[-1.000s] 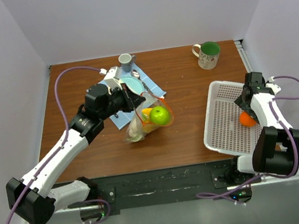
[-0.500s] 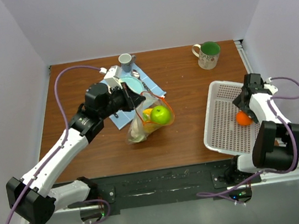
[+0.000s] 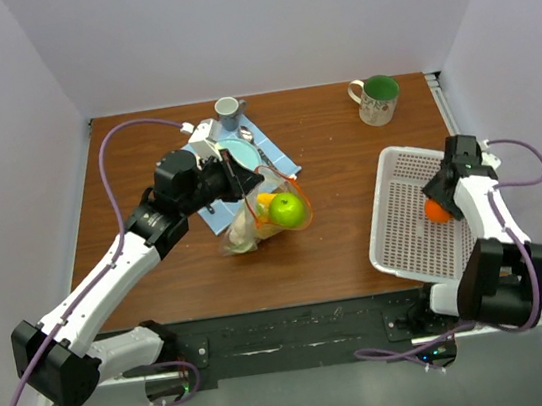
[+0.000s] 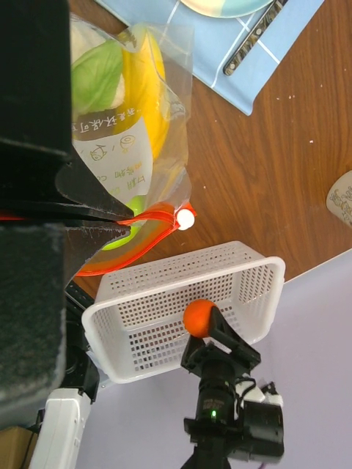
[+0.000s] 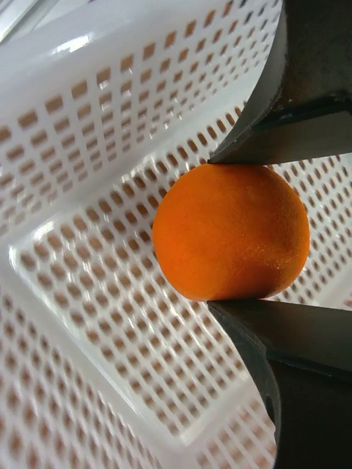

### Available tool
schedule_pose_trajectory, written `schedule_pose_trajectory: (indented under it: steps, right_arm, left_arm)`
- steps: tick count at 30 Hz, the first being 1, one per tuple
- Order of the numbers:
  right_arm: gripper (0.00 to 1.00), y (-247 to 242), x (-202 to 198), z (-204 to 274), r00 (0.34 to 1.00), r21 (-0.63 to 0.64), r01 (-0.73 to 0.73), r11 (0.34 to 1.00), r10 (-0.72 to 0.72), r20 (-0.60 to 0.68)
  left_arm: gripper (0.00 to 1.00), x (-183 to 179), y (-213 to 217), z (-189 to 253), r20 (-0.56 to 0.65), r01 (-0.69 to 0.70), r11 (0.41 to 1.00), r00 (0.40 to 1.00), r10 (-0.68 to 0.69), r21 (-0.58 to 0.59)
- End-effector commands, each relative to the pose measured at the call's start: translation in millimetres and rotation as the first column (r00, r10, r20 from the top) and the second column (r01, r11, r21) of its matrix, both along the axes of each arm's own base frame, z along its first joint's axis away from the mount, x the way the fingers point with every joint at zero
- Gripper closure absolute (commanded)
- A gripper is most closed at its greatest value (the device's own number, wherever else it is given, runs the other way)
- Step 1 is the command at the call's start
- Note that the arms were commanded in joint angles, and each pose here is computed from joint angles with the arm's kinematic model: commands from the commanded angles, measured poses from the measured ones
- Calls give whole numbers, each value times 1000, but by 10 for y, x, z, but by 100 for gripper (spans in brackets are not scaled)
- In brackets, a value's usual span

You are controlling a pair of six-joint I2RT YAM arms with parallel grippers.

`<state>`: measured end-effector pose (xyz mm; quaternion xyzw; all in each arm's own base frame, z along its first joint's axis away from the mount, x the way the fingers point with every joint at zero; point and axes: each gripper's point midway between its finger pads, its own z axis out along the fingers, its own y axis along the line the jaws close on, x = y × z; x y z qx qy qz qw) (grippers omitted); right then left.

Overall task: Place the food in the zip-top bag and seal the zipper
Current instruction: Pick up the fake fruit from the bin.

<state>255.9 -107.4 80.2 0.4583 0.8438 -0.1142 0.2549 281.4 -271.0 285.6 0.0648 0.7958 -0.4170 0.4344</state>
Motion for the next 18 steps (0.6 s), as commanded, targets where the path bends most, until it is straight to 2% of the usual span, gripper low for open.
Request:
schedule_pose_trajectory:
  steps: [1,4,7,8,11,15,16,18]
  right_arm:
    - [77,401,297,687,965,47,-183,982,170,199]
    - [79,836,366,1137,911,41,-305,951,279,303]
    - [80,1422,430,1549,818,68,-445,893,375,435]
    - [80,1727,433,1736,765,70,-510,858,414,494]
    - [80,2266,401,1961,677,87,-614,785,466,569]
    - [81,2859,390,2022,599,112,-707,698,506,621]
    - [81,3113,324,2049,563,121,-747,653,526,638]
    - [81,3363,359,2020,549,100,-761,641,554,625]
  left_arm:
    - [100,63,-2,380,109,-2,998,994,9,-68]
    - [100,60,-3,370,102,-4,998,995,11,-68]
    - [100,70,0,349,97,-12,997,995,19,-72]
    - [100,72,-7,324,89,-12,997,996,19,-74]
    - [100,87,-16,273,69,-18,997,997,23,-78]
    - [100,99,-35,216,46,-25,996,999,29,-89]
    - [100,103,-40,156,32,-28,996,999,30,-86]
    - [100,111,-25,123,13,-45,994,999,47,-96]
